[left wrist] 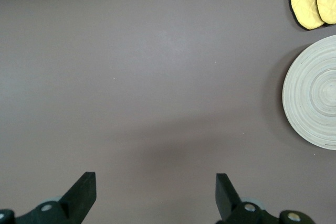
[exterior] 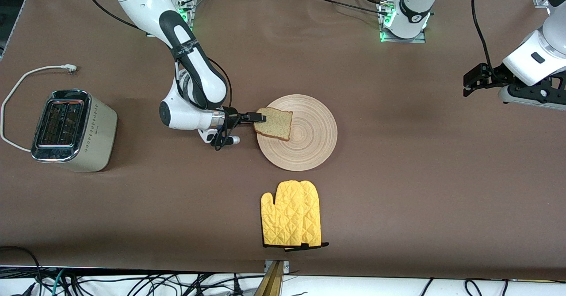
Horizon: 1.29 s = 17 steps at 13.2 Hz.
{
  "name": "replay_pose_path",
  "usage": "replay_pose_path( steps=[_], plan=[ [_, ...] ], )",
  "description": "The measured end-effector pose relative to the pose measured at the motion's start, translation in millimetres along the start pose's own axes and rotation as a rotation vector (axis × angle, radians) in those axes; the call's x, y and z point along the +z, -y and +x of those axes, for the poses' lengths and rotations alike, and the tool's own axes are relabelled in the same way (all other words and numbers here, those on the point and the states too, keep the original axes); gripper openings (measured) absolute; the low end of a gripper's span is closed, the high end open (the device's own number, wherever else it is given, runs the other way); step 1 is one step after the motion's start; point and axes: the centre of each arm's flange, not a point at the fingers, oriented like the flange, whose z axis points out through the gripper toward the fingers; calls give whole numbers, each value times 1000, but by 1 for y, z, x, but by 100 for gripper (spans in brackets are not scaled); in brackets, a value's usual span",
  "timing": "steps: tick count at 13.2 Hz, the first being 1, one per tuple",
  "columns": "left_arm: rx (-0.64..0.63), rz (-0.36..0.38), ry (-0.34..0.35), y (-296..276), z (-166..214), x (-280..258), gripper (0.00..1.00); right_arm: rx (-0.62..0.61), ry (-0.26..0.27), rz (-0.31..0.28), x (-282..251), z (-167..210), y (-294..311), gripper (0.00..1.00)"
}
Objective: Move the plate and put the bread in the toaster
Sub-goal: 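Close the right gripper on the bread slice's edge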
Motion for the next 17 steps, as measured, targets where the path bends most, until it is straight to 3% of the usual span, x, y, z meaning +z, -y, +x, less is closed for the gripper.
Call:
replay_pose_path(
  steps=[13, 17],
  plan=[
    [-1, 3, 17, 1, -1, 1, 100, 3, 0, 20, 12, -2, 8, 92],
    [-3, 3, 20, 2, -1, 1, 100, -4, -7, 20, 14, -3, 13, 85]
  ],
)
